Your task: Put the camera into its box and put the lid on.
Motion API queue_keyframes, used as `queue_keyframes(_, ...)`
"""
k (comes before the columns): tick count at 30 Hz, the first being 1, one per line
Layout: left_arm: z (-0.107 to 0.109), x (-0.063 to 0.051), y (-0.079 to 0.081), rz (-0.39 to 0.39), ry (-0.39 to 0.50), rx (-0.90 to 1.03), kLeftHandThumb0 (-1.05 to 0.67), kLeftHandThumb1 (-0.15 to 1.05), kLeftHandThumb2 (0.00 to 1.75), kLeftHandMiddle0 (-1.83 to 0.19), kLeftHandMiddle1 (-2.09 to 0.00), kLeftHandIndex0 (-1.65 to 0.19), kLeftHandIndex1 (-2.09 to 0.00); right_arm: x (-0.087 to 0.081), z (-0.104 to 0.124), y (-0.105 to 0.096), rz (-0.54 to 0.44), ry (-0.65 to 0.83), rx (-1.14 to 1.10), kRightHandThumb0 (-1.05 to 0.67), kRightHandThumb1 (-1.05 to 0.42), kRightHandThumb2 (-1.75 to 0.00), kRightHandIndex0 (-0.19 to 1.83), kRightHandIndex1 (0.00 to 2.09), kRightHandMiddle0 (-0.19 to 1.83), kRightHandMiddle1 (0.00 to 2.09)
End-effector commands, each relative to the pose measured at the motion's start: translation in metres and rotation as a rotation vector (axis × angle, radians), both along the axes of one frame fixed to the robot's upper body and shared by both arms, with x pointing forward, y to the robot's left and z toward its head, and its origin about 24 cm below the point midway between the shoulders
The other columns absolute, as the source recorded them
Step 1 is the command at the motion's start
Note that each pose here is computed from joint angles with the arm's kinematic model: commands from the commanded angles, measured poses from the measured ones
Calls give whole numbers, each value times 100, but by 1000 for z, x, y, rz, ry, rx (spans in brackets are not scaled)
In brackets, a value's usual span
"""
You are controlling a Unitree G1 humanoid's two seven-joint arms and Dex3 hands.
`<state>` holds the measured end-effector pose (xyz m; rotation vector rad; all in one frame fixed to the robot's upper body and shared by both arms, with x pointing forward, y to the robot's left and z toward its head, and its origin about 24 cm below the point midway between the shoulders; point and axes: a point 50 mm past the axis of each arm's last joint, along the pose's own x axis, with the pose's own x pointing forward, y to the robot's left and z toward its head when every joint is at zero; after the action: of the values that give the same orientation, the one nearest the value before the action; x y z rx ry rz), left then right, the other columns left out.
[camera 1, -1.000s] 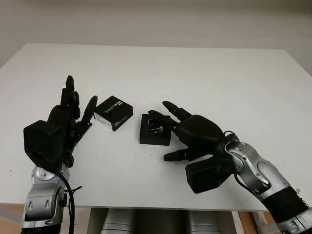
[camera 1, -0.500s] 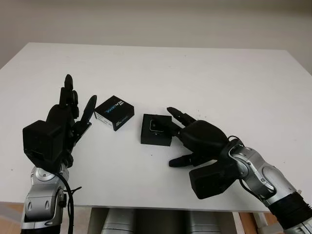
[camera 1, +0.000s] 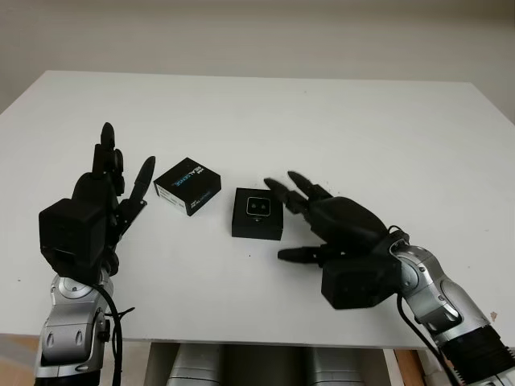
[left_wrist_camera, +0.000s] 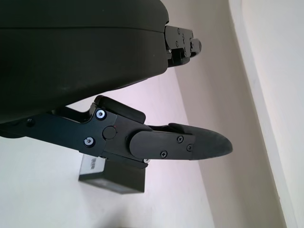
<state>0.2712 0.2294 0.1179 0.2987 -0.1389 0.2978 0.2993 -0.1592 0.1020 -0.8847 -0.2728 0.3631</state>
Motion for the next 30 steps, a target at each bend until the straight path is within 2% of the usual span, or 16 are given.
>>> queue_keyframes(1,8,6,-4,-1,-31,35,-73,105,24,-25,-14,-16,-20,6,20,1,-32,-49,120,-74,-105,-34,-2,9,6,7)
queue_keyframes(9,15,14,-9,-56,-16,114,-68,103,8,-25,-9,-15,-19,14,54,-8,-84,-32,271,-75,-105,-35,-3,7,3,5)
queue_keyframes(17,19,21,-11,-119,62,316,-76,103,6,-16,-4,-9,-14,23,64,-20,-123,-6,412,-72,-105,-34,-3,6,1,5)
queue_keyframes(22,19,26,-15,-184,136,470,-85,104,6,-4,-1,6,-5,30,69,-26,-164,0,467,-74,-105,-40,-3,6,2,5)
queue_keyframes(27,16,34,-23,-186,165,622,-86,102,5,7,-1,14,-3,34,72,-28,-175,24,505,-74,-105,-41,-3,6,2,5)
queue_keyframes(30,13,41,-30,-158,176,696,-82,98,4,12,-2,15,-4,34,70,-26,-171,28,508,-74,-105,-41,-3,6,2,5)
